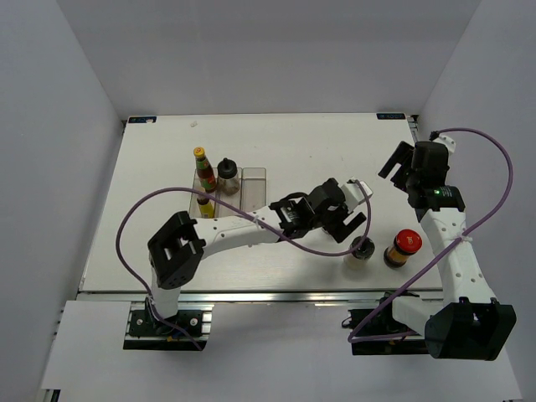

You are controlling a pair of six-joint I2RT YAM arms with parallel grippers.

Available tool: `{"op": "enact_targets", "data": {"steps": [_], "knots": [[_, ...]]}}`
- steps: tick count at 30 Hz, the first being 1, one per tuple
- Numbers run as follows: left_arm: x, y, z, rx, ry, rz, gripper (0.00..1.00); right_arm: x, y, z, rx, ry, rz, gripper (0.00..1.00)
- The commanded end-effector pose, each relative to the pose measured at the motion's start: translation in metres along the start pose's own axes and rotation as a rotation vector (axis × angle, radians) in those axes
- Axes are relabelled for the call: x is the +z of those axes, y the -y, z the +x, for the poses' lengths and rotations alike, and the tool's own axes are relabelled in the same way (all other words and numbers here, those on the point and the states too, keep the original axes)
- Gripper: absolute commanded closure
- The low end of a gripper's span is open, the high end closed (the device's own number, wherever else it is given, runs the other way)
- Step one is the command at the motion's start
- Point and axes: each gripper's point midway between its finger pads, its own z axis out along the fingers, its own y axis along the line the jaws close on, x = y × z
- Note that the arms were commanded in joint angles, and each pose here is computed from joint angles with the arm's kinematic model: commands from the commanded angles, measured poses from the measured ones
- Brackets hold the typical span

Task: Organize the condiment bottles

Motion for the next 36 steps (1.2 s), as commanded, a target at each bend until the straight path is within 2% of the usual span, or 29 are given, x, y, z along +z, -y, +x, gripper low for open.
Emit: {"op": "enact_targets", "data": {"steps": [1,7,15,28,29,32,33,36], "knots": [[0.017,-0.015,-0.001,-0.006,-0.020,-0.088,0.02,-0.004,-0.003,-0.011,-0.007,0.040,-0.022,0.11],[0.044,-0.040,0.005,-0.074,-0.059,-0.158,0.02,-0.004,-0.003,-0.010,-0.013,0.042,-0.023,0.11],[0.061,-0.041,0.024,-0.090,-0.102,-0.159,0.02,0.000,-0.003,-0.008,-0.018,0.038,-0.023,0.11],[0.050,-0.034,0.018,-0.103,-0.093,-0.118,0.03,0.000,-0.003,-0.009,-0.015,0.046,-0.026,0.11],[0.049,-0.034,0.020,-0.104,-0.099,-0.118,0.05,0.000,-0.003,-0.009,-0.015,0.046,-0.026,0.11],[0.045,-0.034,0.021,-0.112,-0.103,-0.122,0.23,0.001,-0.003,-0.007,-0.012,0.042,-0.025,0.11],[0.044,-0.034,0.022,-0.112,-0.105,-0.122,0.33,0.001,-0.003,-0.007,-0.013,0.041,-0.026,0.11],[0.040,-0.036,0.018,-0.116,-0.089,-0.128,0.44,0.000,-0.003,-0.007,-0.012,0.043,-0.028,0.11]]}}
